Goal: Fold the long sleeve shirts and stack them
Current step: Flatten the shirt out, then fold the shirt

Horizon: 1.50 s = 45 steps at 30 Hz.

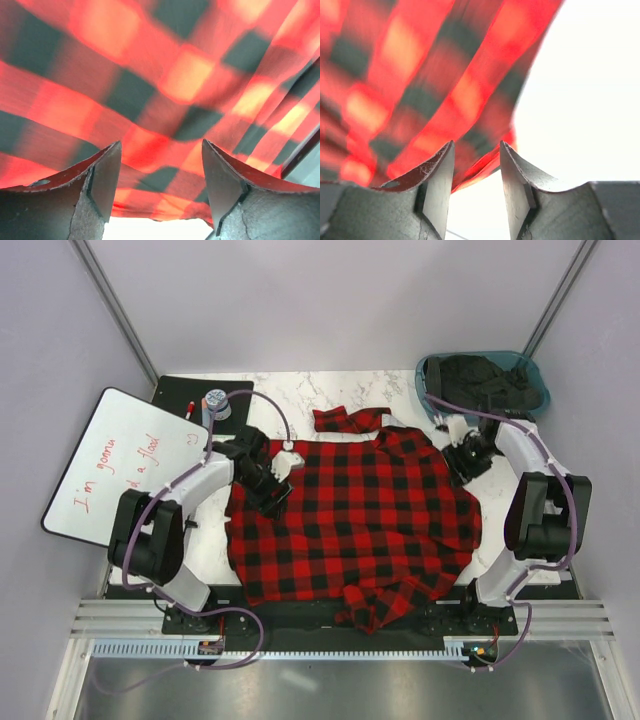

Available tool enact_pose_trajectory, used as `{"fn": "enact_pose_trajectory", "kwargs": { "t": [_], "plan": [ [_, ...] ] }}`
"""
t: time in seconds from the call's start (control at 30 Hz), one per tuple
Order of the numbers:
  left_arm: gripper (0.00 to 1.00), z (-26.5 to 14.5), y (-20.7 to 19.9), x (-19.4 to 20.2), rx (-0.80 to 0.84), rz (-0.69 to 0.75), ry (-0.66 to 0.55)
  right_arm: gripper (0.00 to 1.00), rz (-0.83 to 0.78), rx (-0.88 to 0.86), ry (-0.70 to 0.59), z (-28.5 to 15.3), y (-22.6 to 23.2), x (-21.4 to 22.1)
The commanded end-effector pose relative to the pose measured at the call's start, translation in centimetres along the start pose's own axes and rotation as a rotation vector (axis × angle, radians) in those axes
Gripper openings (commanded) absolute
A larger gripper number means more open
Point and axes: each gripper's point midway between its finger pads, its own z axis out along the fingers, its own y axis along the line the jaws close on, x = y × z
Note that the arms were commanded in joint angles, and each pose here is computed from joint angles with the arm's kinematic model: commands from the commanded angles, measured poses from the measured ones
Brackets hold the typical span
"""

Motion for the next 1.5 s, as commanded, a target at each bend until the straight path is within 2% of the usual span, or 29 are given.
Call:
{"fn": "enact_pose_trajectory", "kwargs": {
  "t": [0.0, 0.03, 0.07, 0.23, 0.4, 0.57, 0.73, 0.93, 1.07, 1.23, 1.47],
  "plan": [
    [0.74, -4.4, 2.5, -8.9, 0.000, 0.055, -0.269, 0.49, 0.026, 0.090, -0.333, -3.1, -4.3, -10.9],
    [0.77, -4.8, 2.9, -9.9, 0.013, 0.054, -0.305, 0.49, 0.068, 0.076, -0.334, -1.7, -5.1, -11.7],
    [0.99, -4.9, 4.0, -10.6, -0.005, 0.050, -0.330, 0.48, 0.071, 0.100, -0.385, -1.5, -6.2, -13.5],
    [0.99, -6.1, 8.3, -12.9, -0.108, 0.016, -0.408, 0.47, 0.011, 0.150, -0.504, 0.3, -7.7, -19.7],
    [0.96, -6.2, 11.1, -13.4, -0.160, 0.004, -0.416, 0.48, -0.117, 0.208, -0.521, 2.2, -6.0, -24.0],
    [0.93, -4.4, 13.4, -12.4, -0.182, -0.019, -0.378, 0.54, -0.196, 0.345, -0.508, 3.0, -5.6, -26.2],
    [0.91, -3.7, 14.4, -12.6, -0.180, -0.014, -0.375, 0.55, -0.263, 0.394, -0.501, 4.1, -5.0, -27.8],
    [0.93, -3.4, 15.6, -16.3, -0.151, -0.019, -0.489, 0.59, -0.350, 0.291, -0.564, 4.1, -1.6, -30.3],
    [0.91, -4.7, 17.2, -19.0, -0.145, -0.100, -0.577, 0.65, -0.403, 0.194, -0.638, 3.9, 2.3, -33.0],
    [0.94, -4.6, 17.1, -19.3, -0.121, -0.121, -0.594, 0.70, -0.395, 0.039, -0.645, 7.6, 6.9, -35.2],
    [0.96, -5.6, 17.3, -19.1, -0.160, -0.108, -0.595, 0.74, -0.418, -0.003, -0.638, 11.4, 9.7, -37.2]
  ]
}}
